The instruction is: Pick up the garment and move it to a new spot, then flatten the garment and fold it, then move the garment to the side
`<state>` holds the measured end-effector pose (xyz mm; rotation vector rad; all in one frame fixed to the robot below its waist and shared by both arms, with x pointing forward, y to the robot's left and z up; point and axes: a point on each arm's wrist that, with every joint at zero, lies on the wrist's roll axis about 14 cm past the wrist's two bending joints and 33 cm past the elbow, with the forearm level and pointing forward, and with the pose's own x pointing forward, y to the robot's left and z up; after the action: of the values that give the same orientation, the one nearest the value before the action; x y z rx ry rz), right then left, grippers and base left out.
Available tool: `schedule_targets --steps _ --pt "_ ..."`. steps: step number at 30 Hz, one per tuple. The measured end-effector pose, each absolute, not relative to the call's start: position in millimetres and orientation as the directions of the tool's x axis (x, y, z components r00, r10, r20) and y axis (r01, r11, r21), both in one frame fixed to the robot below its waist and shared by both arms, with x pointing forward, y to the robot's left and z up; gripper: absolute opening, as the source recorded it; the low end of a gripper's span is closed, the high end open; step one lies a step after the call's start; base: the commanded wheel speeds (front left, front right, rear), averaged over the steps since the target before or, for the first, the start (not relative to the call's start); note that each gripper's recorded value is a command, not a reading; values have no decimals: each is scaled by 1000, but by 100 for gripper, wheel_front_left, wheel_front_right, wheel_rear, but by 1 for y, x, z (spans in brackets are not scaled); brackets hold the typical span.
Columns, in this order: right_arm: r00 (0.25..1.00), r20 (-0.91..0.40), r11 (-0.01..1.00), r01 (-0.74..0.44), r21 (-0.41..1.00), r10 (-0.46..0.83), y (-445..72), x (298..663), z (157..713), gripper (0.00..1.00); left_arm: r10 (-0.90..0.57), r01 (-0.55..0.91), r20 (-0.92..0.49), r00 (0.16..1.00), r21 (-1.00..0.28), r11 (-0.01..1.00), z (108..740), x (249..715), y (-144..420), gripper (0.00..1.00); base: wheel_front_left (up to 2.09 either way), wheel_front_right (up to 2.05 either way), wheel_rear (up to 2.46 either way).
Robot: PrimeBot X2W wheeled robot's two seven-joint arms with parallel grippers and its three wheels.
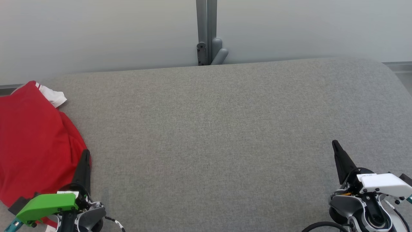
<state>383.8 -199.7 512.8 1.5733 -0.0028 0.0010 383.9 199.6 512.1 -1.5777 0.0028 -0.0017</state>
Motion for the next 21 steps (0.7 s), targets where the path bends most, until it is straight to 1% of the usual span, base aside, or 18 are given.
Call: schedule_targets --steps 21 --pt "1000 2 -2 -2 1000 -1 -200 384 513 0 -3 -1 -1 1000 -1000 -7 512 384 200 0 0 0 0"
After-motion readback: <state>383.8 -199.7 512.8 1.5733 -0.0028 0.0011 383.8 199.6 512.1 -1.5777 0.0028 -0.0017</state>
